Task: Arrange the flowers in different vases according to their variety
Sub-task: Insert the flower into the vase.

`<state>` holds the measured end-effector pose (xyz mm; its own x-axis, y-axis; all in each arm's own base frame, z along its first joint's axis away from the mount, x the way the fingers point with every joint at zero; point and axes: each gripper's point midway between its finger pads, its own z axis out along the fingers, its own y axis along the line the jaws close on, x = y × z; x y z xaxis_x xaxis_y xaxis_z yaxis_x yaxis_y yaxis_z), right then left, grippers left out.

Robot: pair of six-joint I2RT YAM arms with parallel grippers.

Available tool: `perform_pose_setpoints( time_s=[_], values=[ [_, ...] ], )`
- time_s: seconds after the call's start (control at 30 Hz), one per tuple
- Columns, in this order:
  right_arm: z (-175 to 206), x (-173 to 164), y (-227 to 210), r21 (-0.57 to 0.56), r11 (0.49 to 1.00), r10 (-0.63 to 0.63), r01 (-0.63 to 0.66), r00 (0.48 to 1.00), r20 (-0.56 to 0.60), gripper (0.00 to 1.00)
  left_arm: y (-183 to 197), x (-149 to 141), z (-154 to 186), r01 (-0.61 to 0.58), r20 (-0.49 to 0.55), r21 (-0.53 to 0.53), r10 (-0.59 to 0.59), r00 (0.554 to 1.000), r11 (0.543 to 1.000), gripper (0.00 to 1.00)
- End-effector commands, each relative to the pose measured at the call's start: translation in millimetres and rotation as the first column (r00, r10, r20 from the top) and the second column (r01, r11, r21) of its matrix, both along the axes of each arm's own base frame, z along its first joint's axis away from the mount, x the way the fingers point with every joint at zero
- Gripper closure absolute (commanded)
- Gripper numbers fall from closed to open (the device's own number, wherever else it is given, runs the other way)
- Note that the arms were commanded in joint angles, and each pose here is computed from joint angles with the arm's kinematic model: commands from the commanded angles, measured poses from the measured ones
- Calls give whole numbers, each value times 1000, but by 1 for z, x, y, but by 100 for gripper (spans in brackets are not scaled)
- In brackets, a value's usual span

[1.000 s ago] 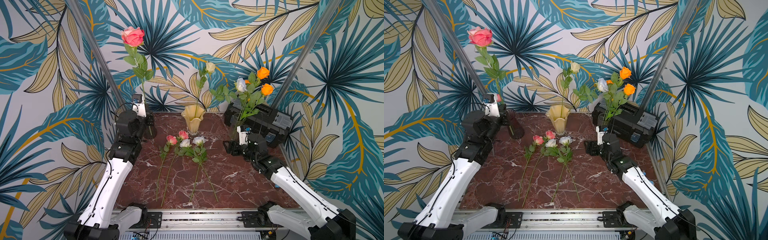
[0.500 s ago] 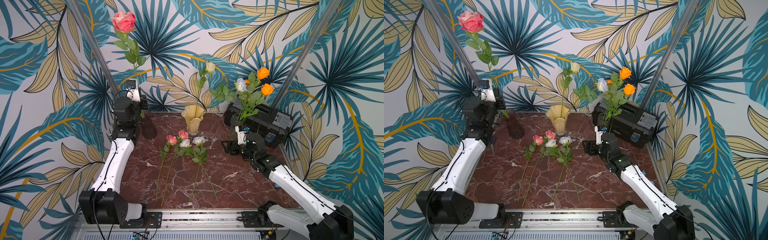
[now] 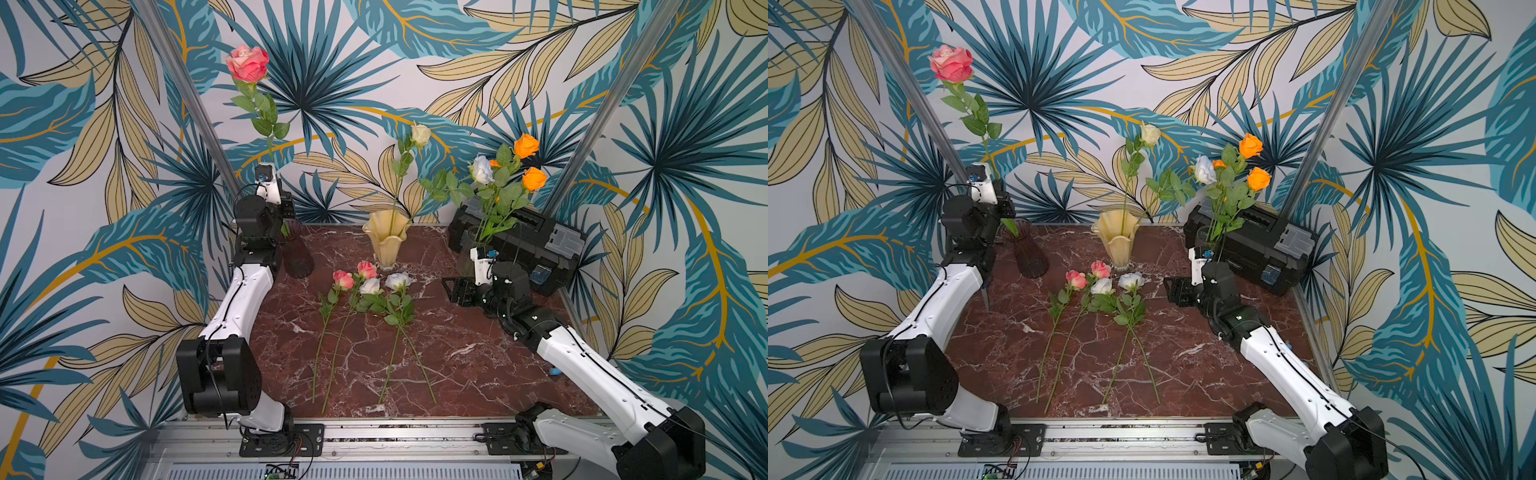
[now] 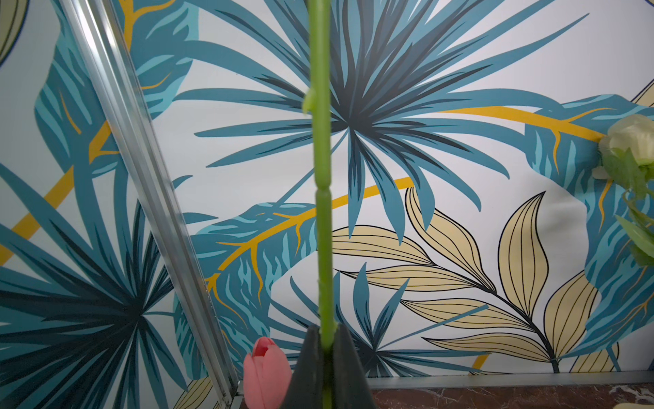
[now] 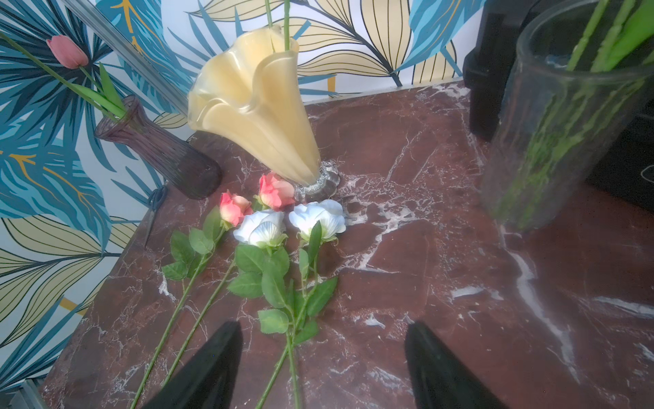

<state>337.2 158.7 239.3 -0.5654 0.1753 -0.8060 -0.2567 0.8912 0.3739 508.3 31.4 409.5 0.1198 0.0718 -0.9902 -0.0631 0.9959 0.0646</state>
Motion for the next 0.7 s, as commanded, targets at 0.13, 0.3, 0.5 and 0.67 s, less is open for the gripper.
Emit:
perform_pose_setpoints(
  time_s=[0.13,0.3,0.5,0.67],
  values=[
    [8,3,3,21,1000,0,0,1000,16,23,9,-2,-37,-30,-35,-9,30,999,1000,67],
    [6,3,5,18,1000,7,-8,1000,7,23,14,-12,-41,-65,-30,-34,64,997,997,4],
    [-3,1,8,9,1000,25,-25,999,-27,23,9,-29,-27,-45,-29,-43,44,999,998,0],
    [-16,-3,12,-9,999,51,-52,997,-64,23,3,-56,-11,-55,-39,-31,53,998,998,0]
  ],
)
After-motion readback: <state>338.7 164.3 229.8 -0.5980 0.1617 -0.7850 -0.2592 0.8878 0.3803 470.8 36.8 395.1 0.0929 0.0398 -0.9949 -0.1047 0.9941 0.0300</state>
